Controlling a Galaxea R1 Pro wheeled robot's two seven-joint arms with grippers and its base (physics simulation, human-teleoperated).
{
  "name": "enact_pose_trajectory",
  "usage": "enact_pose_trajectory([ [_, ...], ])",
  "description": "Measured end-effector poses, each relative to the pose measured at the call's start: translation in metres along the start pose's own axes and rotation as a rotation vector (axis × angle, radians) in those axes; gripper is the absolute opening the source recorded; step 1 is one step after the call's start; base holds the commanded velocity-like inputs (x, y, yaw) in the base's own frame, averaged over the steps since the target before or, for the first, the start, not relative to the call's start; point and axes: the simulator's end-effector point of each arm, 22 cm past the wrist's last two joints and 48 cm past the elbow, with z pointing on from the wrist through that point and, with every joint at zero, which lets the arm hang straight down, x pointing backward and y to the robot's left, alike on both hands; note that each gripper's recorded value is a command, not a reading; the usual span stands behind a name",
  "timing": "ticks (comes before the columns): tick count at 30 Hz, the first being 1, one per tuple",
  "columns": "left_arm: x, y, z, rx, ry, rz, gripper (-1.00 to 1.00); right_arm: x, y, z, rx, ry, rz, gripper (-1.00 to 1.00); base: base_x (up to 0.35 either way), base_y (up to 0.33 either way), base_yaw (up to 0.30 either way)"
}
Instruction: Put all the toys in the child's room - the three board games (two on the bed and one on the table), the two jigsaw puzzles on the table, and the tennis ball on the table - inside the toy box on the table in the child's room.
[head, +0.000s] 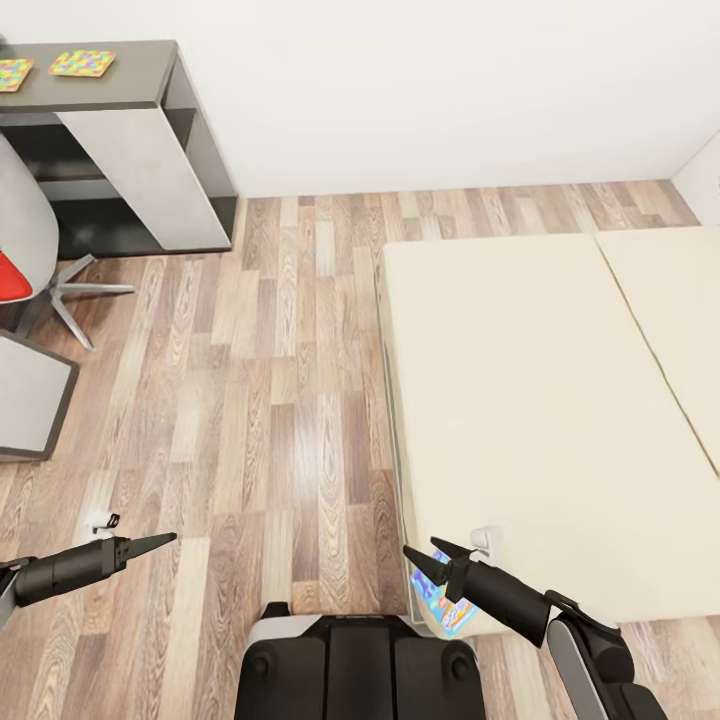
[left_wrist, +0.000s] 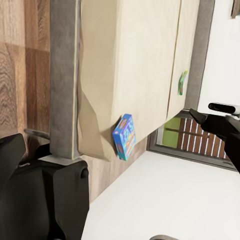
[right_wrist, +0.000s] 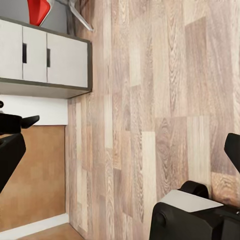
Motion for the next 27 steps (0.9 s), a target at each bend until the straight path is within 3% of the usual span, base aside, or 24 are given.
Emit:
enact_pose_trajectory([
  [27, -0.0054, -0.0085, -0.0023, 0.006, -0.008, 0.019, 1.00, -0.0063, 0.0064, -0.0022, -0.007, -0.012, -0.014, 1.00, 0.000, 0.000, 0.000],
])
